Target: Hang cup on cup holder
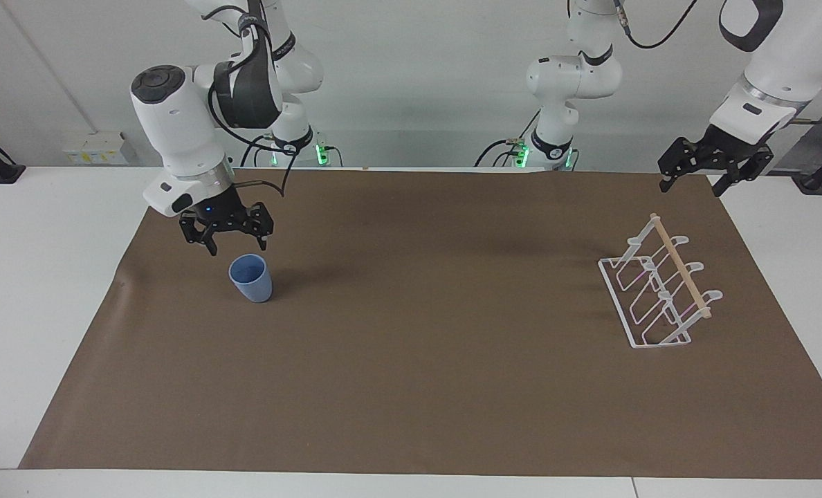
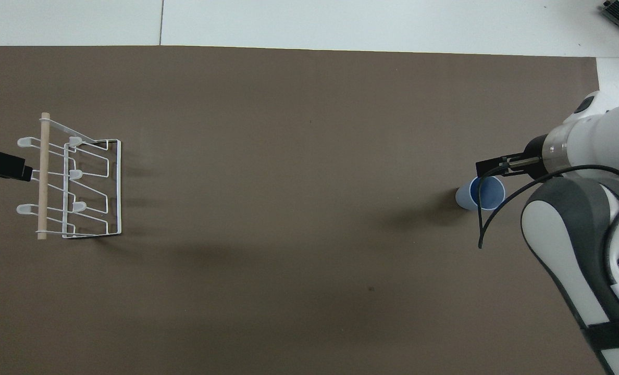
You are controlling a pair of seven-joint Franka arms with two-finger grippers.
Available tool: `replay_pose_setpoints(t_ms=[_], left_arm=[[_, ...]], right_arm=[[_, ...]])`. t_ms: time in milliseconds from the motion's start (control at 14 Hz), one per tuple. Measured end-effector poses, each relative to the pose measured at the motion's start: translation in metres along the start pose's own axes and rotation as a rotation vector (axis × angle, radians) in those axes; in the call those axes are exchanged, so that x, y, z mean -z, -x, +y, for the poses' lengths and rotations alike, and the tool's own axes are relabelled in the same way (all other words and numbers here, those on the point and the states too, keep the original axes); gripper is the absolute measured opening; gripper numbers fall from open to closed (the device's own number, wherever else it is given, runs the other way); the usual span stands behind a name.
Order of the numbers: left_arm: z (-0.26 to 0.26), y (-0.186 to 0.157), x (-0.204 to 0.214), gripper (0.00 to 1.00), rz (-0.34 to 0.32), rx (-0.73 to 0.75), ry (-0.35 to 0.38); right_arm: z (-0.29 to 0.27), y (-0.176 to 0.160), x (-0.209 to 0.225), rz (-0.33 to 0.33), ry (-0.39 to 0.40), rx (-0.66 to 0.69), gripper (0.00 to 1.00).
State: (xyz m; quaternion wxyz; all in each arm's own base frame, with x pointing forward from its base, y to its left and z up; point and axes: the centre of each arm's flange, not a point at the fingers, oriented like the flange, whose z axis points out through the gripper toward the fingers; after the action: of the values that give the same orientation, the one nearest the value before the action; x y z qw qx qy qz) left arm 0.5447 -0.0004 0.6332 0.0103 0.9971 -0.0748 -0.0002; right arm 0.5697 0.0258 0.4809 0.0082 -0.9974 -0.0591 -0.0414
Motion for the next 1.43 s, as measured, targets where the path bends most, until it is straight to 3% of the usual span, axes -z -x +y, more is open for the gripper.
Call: replay_pose_setpoints(t_ms=[214, 857, 1429], left_arm=[[0.000, 0.000, 0.000, 1.00, 0.000, -0.001, 0.000], [0.001, 0.000, 0.000, 1.00, 0.000, -0.002, 0.000], [0.001, 0.000, 0.000, 1.00, 0.000, -0.002, 0.000]], right_arm=[[0.001, 0.002, -0.025, -0.031, -0.003, -0.001, 1.00], [-0.038, 0.025, -0.094, -0.039, -0.007, 0.015, 1.00], [-0.036, 0.037, -0.119, -0.031, -0.005, 0.011, 1.00]])
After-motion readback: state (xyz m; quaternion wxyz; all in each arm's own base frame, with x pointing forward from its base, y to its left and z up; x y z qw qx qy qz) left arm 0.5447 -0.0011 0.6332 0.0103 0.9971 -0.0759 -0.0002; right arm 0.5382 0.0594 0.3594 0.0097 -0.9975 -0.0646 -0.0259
